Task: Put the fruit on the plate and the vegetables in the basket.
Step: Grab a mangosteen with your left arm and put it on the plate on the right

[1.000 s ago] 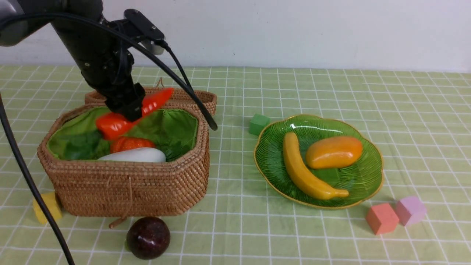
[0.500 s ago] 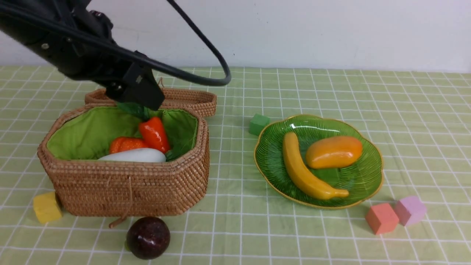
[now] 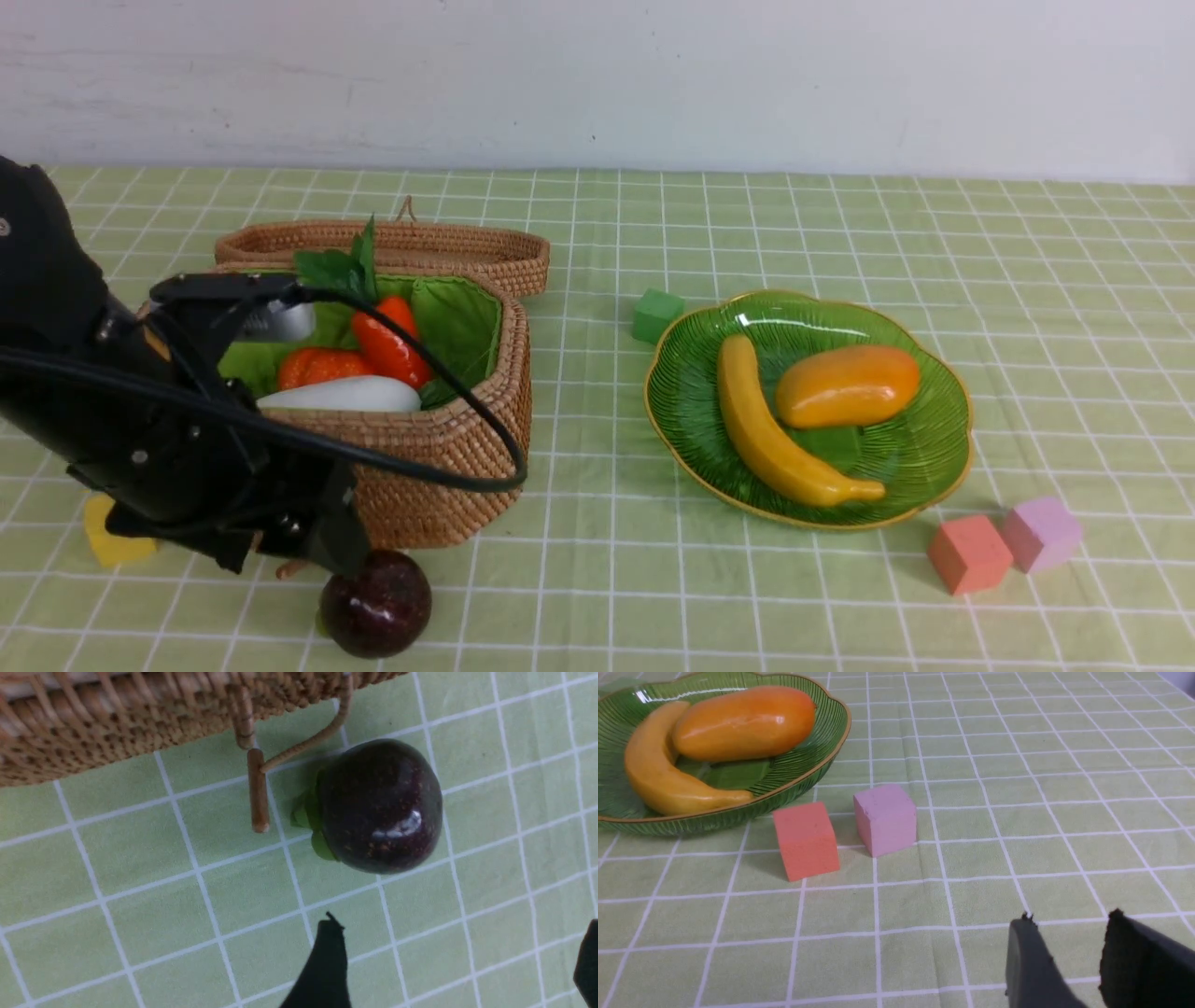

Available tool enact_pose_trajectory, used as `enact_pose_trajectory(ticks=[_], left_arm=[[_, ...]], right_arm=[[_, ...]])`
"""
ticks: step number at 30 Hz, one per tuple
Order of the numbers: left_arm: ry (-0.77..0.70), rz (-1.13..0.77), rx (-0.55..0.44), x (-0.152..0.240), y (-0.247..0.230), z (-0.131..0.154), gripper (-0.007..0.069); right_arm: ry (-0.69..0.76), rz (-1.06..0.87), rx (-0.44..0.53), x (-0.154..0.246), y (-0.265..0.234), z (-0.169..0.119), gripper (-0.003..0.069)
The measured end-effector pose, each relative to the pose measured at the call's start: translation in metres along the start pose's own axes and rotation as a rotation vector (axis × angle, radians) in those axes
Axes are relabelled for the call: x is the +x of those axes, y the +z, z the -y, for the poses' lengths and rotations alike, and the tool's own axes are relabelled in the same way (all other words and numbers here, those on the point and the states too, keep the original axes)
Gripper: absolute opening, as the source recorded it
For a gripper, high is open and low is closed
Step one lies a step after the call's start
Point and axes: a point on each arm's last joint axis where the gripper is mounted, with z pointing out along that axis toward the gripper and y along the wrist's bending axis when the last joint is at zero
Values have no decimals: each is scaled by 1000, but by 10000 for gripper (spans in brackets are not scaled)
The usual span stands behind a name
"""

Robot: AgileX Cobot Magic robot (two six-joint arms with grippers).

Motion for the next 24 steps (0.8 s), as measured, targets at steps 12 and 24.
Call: enact_pose_trajectory(ticks=[12,24], left_arm=[[10,-122,-27,-13,89,6,636],[-55,-91,-70,-19,99,7,544]], right_arm=[[0,0,0,0,0,0,240],[0,0,0,0,0,0,240]])
